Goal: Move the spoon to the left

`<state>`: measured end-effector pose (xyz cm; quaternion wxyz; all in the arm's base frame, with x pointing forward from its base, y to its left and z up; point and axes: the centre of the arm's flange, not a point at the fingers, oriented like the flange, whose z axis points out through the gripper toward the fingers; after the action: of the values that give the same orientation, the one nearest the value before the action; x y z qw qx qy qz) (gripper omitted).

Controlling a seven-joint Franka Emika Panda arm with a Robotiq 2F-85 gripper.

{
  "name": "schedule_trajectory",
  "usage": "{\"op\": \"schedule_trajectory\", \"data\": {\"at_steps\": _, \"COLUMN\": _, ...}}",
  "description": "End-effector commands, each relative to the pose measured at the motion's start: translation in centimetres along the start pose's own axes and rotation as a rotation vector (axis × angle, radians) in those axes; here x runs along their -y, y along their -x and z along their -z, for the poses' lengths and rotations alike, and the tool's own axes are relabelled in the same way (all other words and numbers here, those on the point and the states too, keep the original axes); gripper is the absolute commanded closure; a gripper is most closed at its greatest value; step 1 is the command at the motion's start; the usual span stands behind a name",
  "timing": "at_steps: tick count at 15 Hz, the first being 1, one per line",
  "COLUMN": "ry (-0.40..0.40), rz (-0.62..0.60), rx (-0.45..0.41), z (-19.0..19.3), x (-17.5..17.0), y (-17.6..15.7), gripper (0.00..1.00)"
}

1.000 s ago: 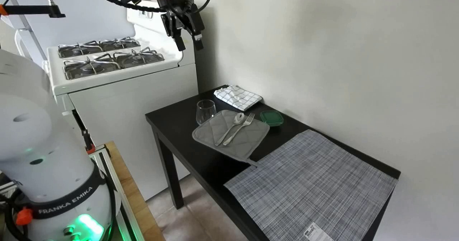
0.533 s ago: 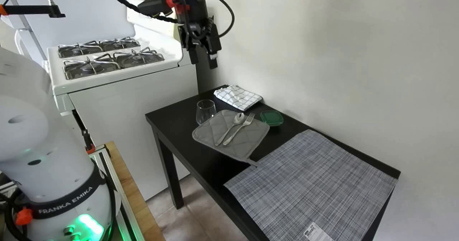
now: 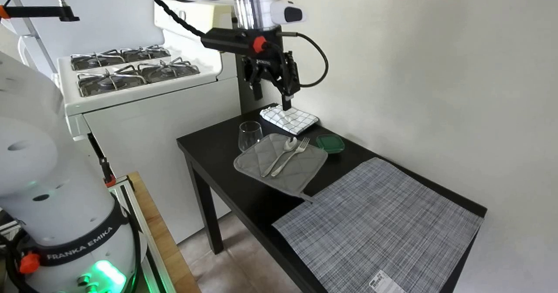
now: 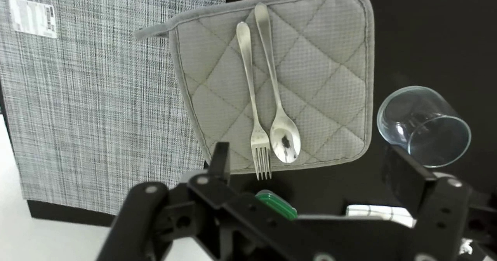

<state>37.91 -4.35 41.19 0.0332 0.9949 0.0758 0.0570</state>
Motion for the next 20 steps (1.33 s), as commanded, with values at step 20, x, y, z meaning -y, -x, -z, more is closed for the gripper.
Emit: {"op": "schedule_trajectory", "data": {"at_steps": 20, "ry": 0.003, "rz": 0.122, "rx": -0.021, "z": -10.8, "x": -3.1, "y": -0.8, "gripper": 0.0}}
